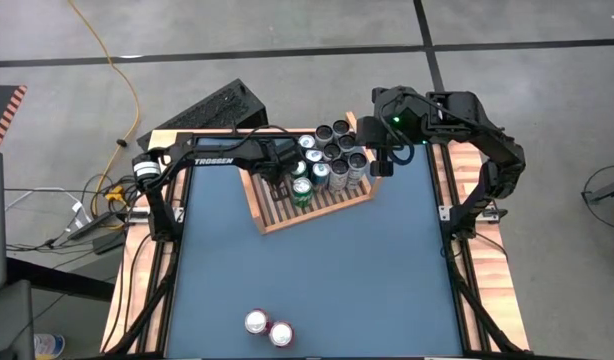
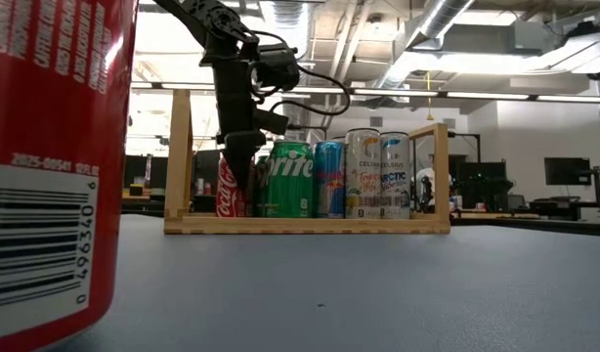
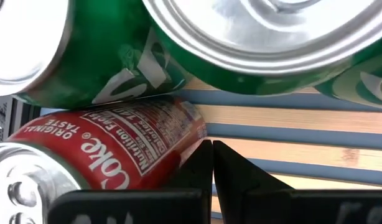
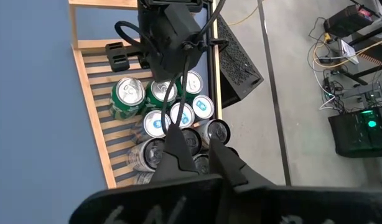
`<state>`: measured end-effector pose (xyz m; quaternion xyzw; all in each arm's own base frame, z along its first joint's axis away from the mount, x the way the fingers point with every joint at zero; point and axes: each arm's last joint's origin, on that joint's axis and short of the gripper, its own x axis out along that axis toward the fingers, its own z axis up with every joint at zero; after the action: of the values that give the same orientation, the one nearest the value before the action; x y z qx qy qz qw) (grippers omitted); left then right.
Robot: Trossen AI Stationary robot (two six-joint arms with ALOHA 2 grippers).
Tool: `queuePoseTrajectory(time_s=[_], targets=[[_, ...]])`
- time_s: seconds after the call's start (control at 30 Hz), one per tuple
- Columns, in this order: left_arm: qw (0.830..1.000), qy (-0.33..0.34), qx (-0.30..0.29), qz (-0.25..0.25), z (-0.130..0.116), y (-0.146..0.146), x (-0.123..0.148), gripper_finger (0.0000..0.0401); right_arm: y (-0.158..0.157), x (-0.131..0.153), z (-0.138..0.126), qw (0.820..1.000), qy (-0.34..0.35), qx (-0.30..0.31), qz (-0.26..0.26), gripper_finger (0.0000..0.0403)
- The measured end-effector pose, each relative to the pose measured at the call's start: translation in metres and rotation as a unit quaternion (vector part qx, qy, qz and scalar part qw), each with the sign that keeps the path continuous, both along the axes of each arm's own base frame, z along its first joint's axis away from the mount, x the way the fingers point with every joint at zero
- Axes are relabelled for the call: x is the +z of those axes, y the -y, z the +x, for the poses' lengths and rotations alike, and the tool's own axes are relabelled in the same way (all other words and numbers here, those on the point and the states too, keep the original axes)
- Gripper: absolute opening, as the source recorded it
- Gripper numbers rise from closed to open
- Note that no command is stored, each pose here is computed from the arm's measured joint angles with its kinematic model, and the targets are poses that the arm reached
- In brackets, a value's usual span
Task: Place canned beverage on shelf
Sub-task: Put the red-white soda can on the shelf, then put the red-white soda can on the shelf aligned with the other red-white soda can
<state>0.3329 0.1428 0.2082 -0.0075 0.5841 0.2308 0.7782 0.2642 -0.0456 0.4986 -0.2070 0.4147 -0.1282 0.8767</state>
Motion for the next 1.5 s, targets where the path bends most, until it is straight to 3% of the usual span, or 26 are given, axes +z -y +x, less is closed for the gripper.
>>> queuePoseTrajectory(time_s=[0.17,0.27,0.47,0.7,0.87,1.03,1.2,1.5], targets=[[1.0,0.014,0.002,-0.015,0.001,0.005,0.003,0.0,0.0,0.0,0.0,1.0,0.0,0.0,0.0,0.0],[0.998,0.042,-0.002,-0.037,-0.001,0.012,0.018,0.0,0.0,0.0,0.0,1.0,0.001,0.005,0.005,0.0],[0.993,0.113,-0.016,-0.021,-0.019,0.038,0.092,0.0,-0.004,-0.001,0.001,0.998,0.008,0.043,0.047,0.0],[0.969,0.246,-0.028,0.016,-0.079,0.088,0.189,0.0,-0.021,-0.013,0.032,0.979,0.018,0.139,0.149,0.0012],[0.94,0.339,-0.029,0.006,-0.132,0.112,0.227,0.0,-0.057,-0.039,0.068,0.966,-0.018,0.176,0.186,0.0075],[0.919,0.39,-0.055,-0.005,-0.178,0.13,0.246,0.0011,-0.112,-0.072,0.113,0.958,-0.02,0.172,0.23,0.0176],[0.915,0.396,-0.073,-0.028,-0.214,0.139,0.249,0.0042,-0.164,-0.107,0.156,0.957,0.034,0.127,0.259,0.0256],[0.93,0.352,-0.053,-0.088,-0.247,0.145,0.239,0.0071,-0.248,-0.178,0.202,0.937,0.079,0.13,0.316,0.0276]])
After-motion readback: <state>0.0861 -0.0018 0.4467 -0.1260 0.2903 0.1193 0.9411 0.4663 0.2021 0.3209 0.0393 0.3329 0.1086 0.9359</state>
